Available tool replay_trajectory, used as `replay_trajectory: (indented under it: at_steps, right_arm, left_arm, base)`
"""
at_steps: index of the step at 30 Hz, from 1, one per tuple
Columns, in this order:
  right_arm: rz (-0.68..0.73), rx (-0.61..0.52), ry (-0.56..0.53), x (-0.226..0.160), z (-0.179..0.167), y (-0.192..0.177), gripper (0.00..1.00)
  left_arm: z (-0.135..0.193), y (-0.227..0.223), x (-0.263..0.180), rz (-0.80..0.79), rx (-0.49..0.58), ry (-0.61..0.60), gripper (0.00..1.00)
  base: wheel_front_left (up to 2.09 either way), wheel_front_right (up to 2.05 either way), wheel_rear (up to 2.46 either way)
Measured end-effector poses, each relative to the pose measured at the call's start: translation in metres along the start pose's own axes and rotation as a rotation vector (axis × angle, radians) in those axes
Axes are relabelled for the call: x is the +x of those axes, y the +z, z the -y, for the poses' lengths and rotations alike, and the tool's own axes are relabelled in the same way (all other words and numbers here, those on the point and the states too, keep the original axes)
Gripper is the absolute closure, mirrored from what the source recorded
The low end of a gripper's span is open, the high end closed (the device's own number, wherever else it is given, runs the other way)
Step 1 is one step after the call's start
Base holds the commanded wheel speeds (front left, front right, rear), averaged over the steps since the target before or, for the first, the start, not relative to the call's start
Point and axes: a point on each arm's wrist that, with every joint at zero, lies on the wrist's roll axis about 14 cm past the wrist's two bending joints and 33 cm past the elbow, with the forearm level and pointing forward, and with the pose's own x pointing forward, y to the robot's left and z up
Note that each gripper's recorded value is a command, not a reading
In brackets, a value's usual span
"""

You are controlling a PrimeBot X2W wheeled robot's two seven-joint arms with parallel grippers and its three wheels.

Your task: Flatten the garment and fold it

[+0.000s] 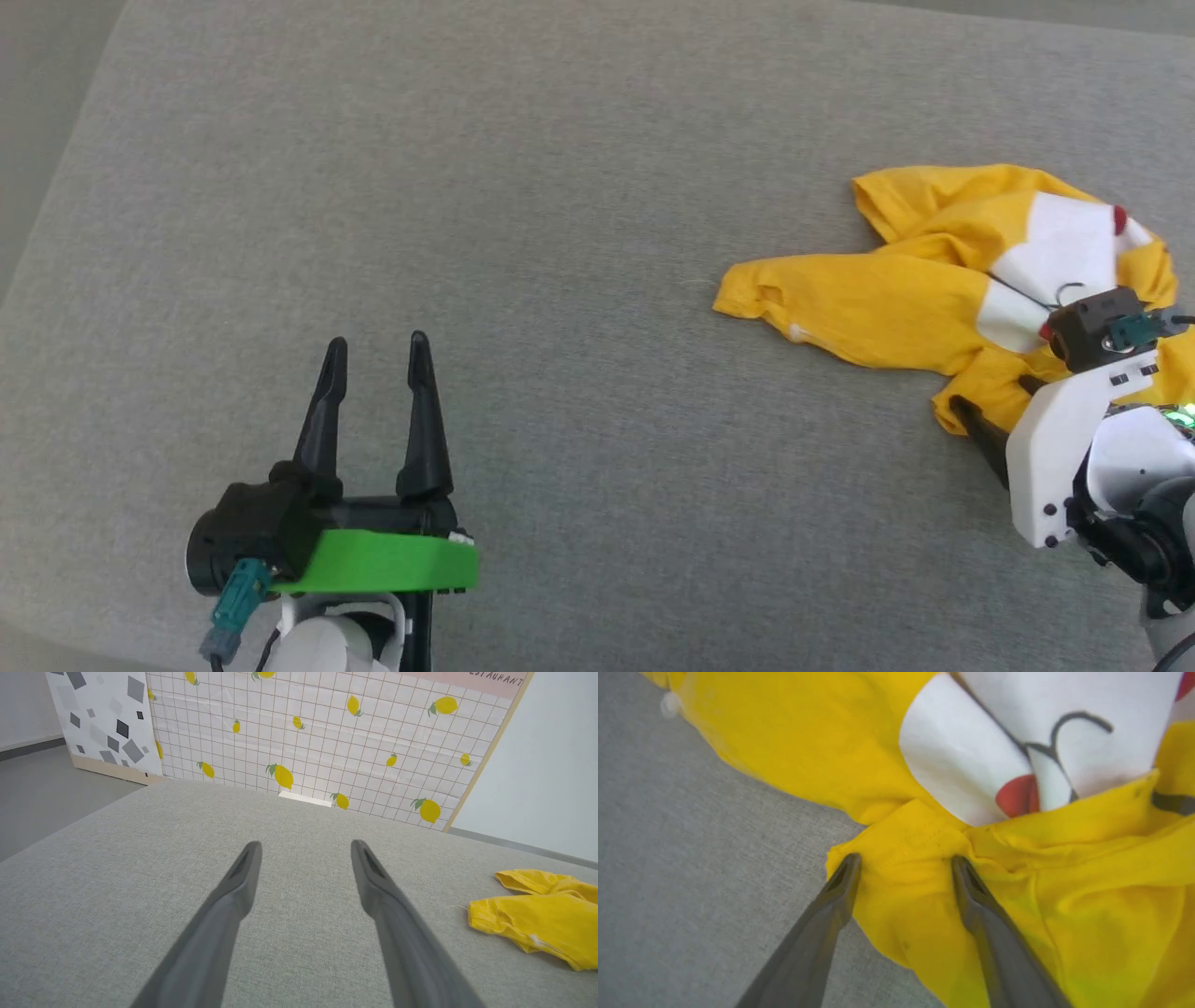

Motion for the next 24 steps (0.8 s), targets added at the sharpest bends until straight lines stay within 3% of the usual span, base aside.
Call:
replay_trajectory:
  at_steps: [1, 2, 8, 11, 14, 19, 21, 24]
  right_arm:
    - [-0.009, -0.015, 0.004, 0.003, -0.002, -0.001, 0.77]
    - [-0.013, -0.024, 0.005, 0.005, -0.002, -0.001, 1.0]
    - [0.046, -0.035, 0.012, 0.002, -0.006, 0.015, 1.0]
    - [0.14, -0.004, 0.005, -0.012, -0.004, 0.038, 1.0]
    - [0.283, 0.039, -0.069, -0.042, 0.023, 0.075, 1.0]
    - [0.469, 0.165, -0.335, -0.122, 0.108, 0.092, 1.0]
    - [0.509, 0.229, -0.463, -0.156, 0.144, 0.079, 1.0]
    - [0.49, 0.342, -0.652, -0.194, 0.189, 0.029, 1.0]
  left_arm:
    - [-0.002, -0.001, -0.001, -0.003, 0.0, 0.007, 0.0]
    - [-0.004, -0.002, -0.001, -0.007, 0.003, 0.014, 0.0]
    - [-0.013, 0.002, -0.005, 0.0, 0.014, 0.043, 0.0]
    - [-0.018, 0.007, -0.008, 0.011, 0.017, 0.054, 0.0]
    - [-0.017, 0.008, -0.011, 0.014, 0.016, 0.046, 0.0]
    - [-0.001, 0.015, -0.007, 0.042, 0.011, -0.011, 0.0]
    - [0.007, 0.018, -0.005, 0.052, 0.012, -0.039, 0.0]
    - [0.019, 0.017, -0.003, 0.055, 0.004, -0.076, 0.0]
  base:
    - [0.0, 0.0, 0.0]
    - [0.0, 0.0, 0.0]
    - [0.0, 0.0, 0.0]
    - [0.0, 0.0, 0.0]
    - [0.0, 0.0, 0.0]
    - [0.0, 0.0, 0.0]
    - [0.0, 0.0, 0.0]
    - [0.0, 0.0, 0.0]
